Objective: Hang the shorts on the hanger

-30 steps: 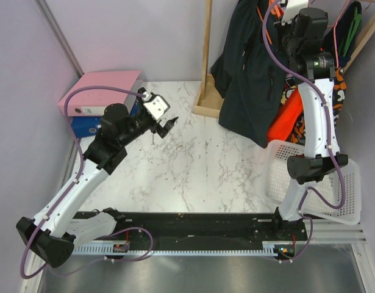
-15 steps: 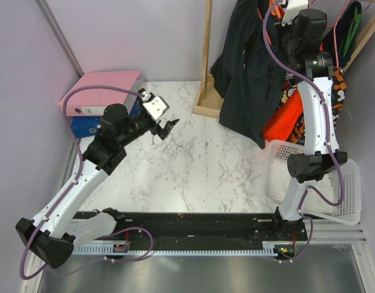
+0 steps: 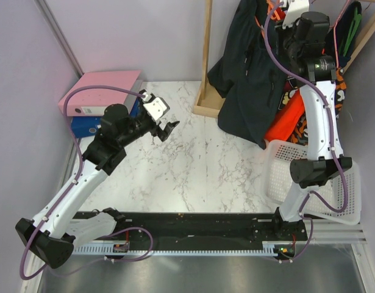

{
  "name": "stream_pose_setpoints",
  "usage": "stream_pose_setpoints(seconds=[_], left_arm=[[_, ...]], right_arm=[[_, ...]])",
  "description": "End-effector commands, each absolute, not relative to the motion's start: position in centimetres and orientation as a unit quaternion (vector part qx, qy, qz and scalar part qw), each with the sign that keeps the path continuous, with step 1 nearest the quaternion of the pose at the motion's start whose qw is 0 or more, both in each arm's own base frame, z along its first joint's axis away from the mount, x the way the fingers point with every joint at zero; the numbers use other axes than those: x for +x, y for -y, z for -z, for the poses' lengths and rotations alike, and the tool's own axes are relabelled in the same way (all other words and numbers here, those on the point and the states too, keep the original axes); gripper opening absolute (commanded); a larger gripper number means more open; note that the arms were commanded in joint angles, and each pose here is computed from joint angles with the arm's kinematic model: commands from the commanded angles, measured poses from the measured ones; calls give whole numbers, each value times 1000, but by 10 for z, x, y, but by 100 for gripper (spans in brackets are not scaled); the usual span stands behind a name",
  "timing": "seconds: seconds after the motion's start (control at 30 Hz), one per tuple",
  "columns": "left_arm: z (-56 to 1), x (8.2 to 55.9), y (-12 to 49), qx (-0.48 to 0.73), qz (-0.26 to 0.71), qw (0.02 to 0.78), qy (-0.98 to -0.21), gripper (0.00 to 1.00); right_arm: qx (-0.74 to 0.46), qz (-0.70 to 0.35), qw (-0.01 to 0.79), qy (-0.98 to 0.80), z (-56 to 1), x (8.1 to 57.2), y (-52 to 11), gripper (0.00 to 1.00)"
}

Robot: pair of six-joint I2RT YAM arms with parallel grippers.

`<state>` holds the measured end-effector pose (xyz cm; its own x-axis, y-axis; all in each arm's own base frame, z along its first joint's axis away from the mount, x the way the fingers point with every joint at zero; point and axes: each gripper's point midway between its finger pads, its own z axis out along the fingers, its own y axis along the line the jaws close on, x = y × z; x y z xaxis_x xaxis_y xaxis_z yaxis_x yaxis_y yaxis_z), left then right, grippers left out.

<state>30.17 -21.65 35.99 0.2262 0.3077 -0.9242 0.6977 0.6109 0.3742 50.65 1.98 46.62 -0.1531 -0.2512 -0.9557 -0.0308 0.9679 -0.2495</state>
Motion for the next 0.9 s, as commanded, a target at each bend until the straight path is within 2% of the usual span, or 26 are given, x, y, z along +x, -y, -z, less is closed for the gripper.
stream_pose_setpoints(seconds=[0.0, 0.13, 0.2, 0.23, 0.33, 0.47, 0.67, 0.77, 0.87], left_arm=[[-372, 295, 216, 403, 163, 666, -606, 99], [-370, 295, 215, 403, 162, 665, -607, 99], [-370, 295, 214, 401, 161, 665, -609, 99], [-370, 295, 214, 402, 162, 663, -610, 99], [-368, 295, 214, 397, 166, 659, -617, 99], [-368, 293, 212, 389, 171, 657, -623, 99], [-366, 291, 205, 359, 178, 645, -650, 99], [-357, 289, 197, 332, 196, 607, -695, 99], [-344, 284, 189, 304, 227, 556, -739, 99]], right_arm=[[-89, 81, 678, -725, -501, 490, -18, 36], [-91, 74, 686, -719, -510, 483, -21, 69], [-94, 66, 693, -712, -516, 478, -24, 77], [-93, 62, 700, -705, -525, 472, -24, 86], [-91, 45, 719, -688, -544, 456, -29, 98], [-80, 28, 755, -650, -578, 432, -31, 98], [-126, -42, 791, -597, -617, 389, -59, 98], [-185, -103, 772, -599, -606, 365, -87, 98], [-249, -160, 722, -625, -562, 344, -113, 98]])
